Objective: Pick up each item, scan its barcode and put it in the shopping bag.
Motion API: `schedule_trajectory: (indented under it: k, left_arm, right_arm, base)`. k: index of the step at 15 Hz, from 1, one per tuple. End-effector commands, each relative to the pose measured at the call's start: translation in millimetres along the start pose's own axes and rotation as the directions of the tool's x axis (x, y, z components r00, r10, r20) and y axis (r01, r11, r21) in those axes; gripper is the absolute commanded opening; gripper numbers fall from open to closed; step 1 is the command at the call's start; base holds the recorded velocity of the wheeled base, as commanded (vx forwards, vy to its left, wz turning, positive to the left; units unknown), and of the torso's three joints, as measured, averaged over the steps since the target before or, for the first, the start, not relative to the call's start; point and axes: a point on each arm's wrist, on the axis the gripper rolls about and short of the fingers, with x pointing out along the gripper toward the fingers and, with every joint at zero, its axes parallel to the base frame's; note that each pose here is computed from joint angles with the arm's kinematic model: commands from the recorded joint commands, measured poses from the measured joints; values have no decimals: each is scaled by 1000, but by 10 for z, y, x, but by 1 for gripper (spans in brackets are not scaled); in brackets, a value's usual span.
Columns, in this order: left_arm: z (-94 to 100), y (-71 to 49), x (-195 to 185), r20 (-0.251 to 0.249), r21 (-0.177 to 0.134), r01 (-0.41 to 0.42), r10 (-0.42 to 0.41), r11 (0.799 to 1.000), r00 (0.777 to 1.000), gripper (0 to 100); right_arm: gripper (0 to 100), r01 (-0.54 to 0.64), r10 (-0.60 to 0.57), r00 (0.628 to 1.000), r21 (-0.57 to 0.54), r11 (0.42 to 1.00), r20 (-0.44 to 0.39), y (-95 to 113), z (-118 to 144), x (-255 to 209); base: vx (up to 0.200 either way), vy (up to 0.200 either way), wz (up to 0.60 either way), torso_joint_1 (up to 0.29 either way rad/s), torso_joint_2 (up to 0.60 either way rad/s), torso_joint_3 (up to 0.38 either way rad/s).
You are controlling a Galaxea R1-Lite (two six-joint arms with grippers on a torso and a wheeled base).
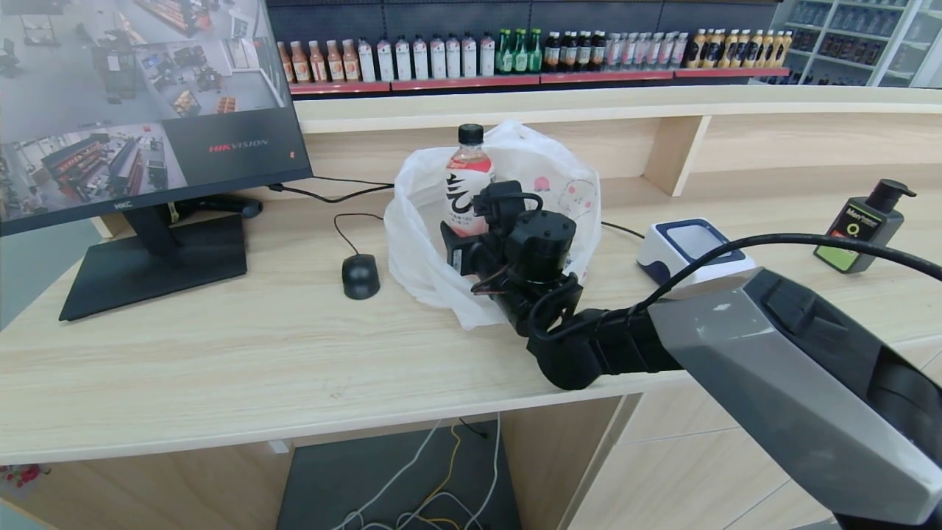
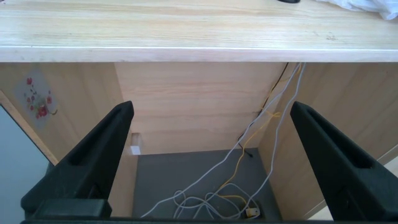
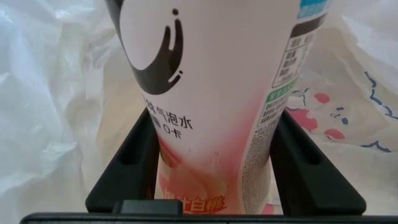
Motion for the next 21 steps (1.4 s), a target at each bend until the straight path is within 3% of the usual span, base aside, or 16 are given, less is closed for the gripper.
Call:
schedule_trajectory:
  k: [1,8,9,17,21]
  left_arm:
    - [0,0,0,0,0,0,0,1000,1000,100]
    - [0,0,0,0,0,0,0,1000,1000,100]
    - [0,0,0,0,0,0,0,1000,1000,100]
    - [0,0,0,0,0,0,0,1000,1000,100]
    - [0,0,0,0,0,0,0,1000,1000,100]
  right_arm:
    - [0,-1,1,1000,-6,1000,-18,10,-92,11]
    - [0,2,-2,1000,-8,1000,-24,-2,-129,20]
    - [100,1,-1,1000,-8,1000,-22,5,-127,18]
    - [100,3,-3,1000,1,1000,3,-6,1,3]
    - [100,12,-12,999,13,1000,51,-39,270,-62]
  base:
    - [0,0,0,0,0,0]
    - [0,0,0,0,0,0]
    - [0,0,0,0,0,0]
    - [0,0,0,0,0,0]
    - [0,0,0,0,0,0]
